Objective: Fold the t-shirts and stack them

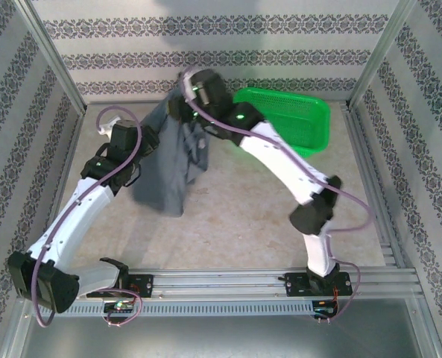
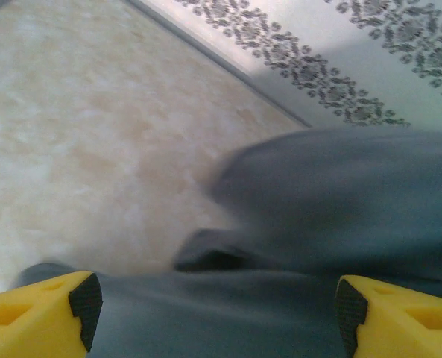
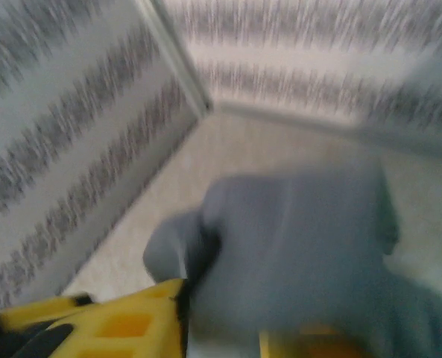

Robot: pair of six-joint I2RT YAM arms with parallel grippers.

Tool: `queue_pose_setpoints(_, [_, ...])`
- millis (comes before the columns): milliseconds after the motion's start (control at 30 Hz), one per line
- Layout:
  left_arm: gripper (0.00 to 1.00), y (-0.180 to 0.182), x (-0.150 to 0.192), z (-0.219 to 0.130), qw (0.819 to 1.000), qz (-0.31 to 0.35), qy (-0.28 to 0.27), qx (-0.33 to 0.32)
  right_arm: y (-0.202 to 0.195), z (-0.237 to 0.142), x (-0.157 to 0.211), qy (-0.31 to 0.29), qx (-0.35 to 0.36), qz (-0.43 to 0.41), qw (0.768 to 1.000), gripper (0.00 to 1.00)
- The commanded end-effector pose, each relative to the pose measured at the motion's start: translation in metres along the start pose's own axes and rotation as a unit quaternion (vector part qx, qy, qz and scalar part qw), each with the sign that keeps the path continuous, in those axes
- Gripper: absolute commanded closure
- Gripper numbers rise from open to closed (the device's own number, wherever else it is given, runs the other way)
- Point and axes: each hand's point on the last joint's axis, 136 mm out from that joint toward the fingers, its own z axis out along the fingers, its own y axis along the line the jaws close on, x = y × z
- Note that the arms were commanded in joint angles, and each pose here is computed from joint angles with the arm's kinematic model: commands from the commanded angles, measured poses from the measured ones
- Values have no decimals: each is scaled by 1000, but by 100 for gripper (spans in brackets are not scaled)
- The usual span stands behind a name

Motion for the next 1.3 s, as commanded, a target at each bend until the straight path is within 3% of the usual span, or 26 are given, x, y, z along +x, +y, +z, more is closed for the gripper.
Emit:
queue_pose_setpoints(0, [18, 38, 14, -10, 998, 0, 14, -63, -5, 13, 48, 109, -16, 51, 993, 50])
queue_pose_setpoints(100, [19, 37, 30, -8, 998, -3, 41, -44, -44, 18, 57, 125, 27, 97, 987, 42])
queue_pose_setpoints(233, [21, 20, 55, 4, 995, -5, 95, 4, -130, 34, 81, 127, 123, 186, 966, 45])
queue_pose_setpoints(433, [26, -11, 105, 34, 980, 1, 195, 52, -240, 61, 106, 115, 259, 278, 918, 51])
queue_pose_setpoints(567, [26, -28, 137, 55, 968, 47, 240, 59, -288, 66, 104, 104, 300, 332, 888, 57])
queue_pose_setpoints(767, [23, -25, 182, 81, 945, 150, 291, 2, -351, 39, 107, 86, 372, 364, 850, 59])
queue_pose_setpoints(900, [20, -17, 204, 90, 926, 213, 310, -36, -374, 22, 103, 83, 378, 373, 843, 59])
queue_pose_setpoints(1100, [13, -3, 230, 107, 882, 340, 309, -102, -339, 17, 64, 73, 307, 323, 892, 53])
queue_pose_setpoints(1267, [13, 18, 223, 128, 856, 393, 282, -183, -322, -16, 58, 64, 309, 305, 899, 46])
